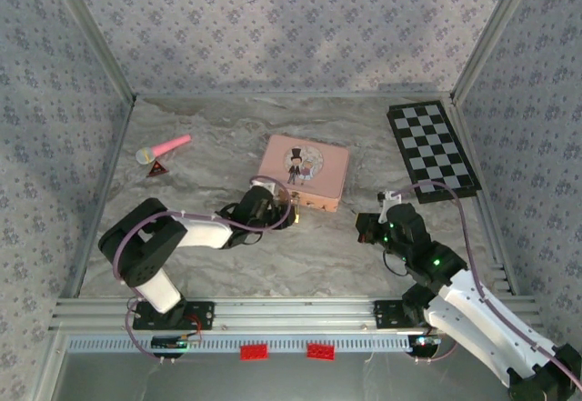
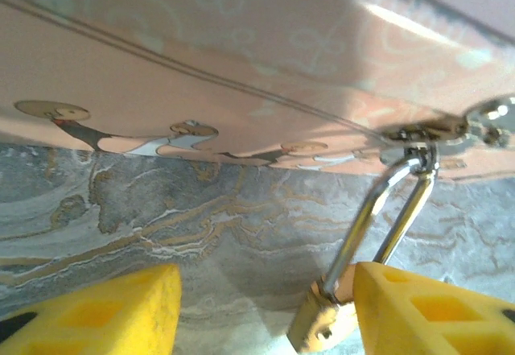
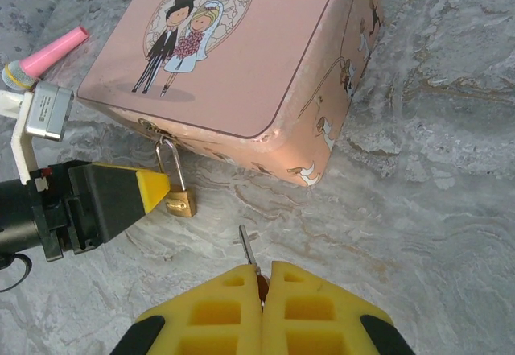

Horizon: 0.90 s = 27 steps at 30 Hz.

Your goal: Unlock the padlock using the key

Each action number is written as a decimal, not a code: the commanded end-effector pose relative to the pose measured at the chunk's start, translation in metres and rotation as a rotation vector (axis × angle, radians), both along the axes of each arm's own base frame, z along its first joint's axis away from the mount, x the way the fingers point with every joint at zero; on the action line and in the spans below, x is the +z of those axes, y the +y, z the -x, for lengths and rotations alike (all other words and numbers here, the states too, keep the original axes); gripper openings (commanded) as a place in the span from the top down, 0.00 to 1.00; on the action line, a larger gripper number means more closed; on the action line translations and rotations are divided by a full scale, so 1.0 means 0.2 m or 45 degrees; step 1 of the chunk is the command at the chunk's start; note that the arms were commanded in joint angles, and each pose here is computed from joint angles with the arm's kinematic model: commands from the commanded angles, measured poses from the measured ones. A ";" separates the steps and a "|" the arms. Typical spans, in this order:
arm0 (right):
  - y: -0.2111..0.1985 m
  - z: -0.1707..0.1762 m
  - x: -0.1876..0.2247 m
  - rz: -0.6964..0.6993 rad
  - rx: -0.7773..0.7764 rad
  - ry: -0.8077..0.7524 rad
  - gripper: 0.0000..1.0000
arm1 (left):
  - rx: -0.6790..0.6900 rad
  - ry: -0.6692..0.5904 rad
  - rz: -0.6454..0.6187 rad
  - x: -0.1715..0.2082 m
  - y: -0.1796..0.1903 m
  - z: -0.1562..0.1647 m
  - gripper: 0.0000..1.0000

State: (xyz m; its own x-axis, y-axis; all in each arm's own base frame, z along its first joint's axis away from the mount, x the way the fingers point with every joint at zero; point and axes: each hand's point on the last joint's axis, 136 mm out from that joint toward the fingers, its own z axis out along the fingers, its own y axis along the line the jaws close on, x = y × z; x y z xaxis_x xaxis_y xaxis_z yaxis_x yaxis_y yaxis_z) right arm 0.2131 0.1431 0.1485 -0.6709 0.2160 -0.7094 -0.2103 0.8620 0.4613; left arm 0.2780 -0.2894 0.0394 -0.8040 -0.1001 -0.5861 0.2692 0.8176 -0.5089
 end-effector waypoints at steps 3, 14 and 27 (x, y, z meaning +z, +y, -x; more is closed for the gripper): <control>0.03 0.00 0.05 -0.044 0.006 -0.017 1.00 | -0.126 -0.120 0.171 0.15 -0.07 0.01 0.38; 0.03 0.00 0.06 -0.031 0.002 -0.013 1.00 | -0.200 -0.130 0.095 0.11 -0.04 -0.01 0.29; 0.04 -0.02 0.08 -0.040 0.002 -0.028 1.00 | -0.310 -0.063 0.007 0.03 -0.15 0.01 0.36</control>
State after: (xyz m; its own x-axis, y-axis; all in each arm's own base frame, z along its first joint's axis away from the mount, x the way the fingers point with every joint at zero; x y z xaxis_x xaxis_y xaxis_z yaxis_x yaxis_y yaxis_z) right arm 0.2146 0.1484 0.1477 -0.6800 0.2110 -0.7022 -0.2129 0.8597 0.4644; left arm 0.2797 -0.3148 0.0533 -0.7692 0.0386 -0.6378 0.4681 0.7134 -0.5214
